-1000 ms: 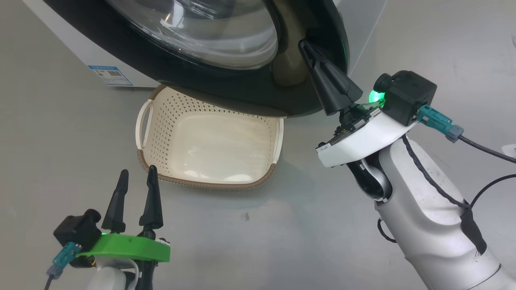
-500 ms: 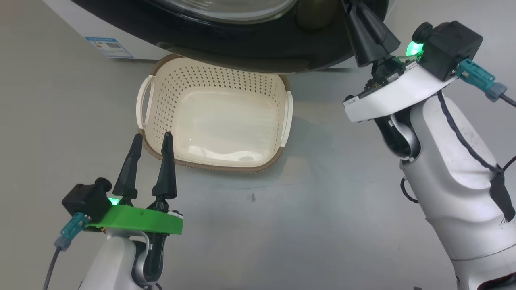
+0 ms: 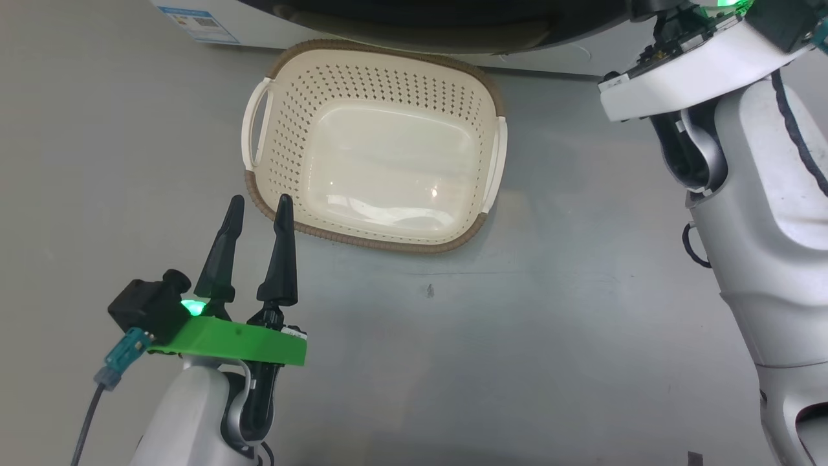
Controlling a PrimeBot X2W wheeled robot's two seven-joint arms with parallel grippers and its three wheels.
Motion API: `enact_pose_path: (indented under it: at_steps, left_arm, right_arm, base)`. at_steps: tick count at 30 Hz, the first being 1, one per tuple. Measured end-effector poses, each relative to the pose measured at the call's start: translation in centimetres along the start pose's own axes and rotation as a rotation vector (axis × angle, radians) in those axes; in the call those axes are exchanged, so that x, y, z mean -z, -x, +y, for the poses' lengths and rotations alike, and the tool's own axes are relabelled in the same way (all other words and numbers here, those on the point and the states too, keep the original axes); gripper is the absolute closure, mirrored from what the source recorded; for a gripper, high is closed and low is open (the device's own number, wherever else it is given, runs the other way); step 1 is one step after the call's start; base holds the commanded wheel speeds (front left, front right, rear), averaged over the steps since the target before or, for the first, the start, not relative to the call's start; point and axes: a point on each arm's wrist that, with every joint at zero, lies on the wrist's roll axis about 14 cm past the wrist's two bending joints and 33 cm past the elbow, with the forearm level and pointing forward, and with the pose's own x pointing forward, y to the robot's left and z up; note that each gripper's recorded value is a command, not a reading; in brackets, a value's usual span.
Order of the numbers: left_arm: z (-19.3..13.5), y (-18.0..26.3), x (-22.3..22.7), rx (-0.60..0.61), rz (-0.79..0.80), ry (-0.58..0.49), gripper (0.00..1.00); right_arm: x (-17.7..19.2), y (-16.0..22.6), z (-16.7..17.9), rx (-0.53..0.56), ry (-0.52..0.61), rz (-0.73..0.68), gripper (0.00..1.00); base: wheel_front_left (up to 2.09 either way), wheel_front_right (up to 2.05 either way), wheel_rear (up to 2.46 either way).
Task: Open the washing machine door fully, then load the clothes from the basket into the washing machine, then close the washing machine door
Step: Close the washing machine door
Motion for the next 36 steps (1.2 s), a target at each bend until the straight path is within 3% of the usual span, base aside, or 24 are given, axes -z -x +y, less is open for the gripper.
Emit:
enact_pose_path:
  at_steps: [15, 26, 28, 29, 30, 31, 36]
  left_arm:
    - [1.2, -0.4, -1.0, -0.021, -0.027, -0.032, 0.00]
    - [2.4, -0.3, -1.3, -0.055, -0.032, -0.051, 0.00]
    - [2.2, -0.4, -1.3, -0.050, -0.032, -0.048, 0.00]
    - [2.0, -0.5, -1.4, -0.046, -0.034, -0.047, 0.00]
    - [1.9, -0.5, -1.5, -0.043, -0.038, -0.046, 0.00]
    - [1.8, -0.5, -1.6, -0.041, -0.043, -0.046, 0.00]
    - [1.5, -0.7, -2.7, -0.029, -0.068, -0.087, 0.00]
  right_arm:
    - [1.1, -3.3, -3.3, -0.006, 0.105, 0.002, 1.00]
    - [1.8, -3.3, -3.5, -0.013, 0.127, 0.037, 1.00]
    - [1.4, -3.1, -3.5, -0.007, 0.126, 0.036, 0.64]
    - [1.4, -2.9, -3.5, -0.005, 0.126, 0.036, 0.51]
    - [1.3, -2.7, -3.4, -0.002, 0.125, 0.038, 0.19]
    - [1.2, -2.4, -3.5, 0.002, 0.124, 0.039, 0.00]
    - [0.2, -1.2, -3.1, 0.029, 0.099, 0.023, 0.00]
  base:
    - [0.00, 0.00, 0.00]
    - [0.00, 0.00, 0.00]
    - [0.00, 0.00, 0.00]
    - [0.00, 0.00, 0.00]
    - [0.00, 0.00, 0.00]
    - [0.00, 0.00, 0.00]
    - [0.00, 0.00, 0.00]
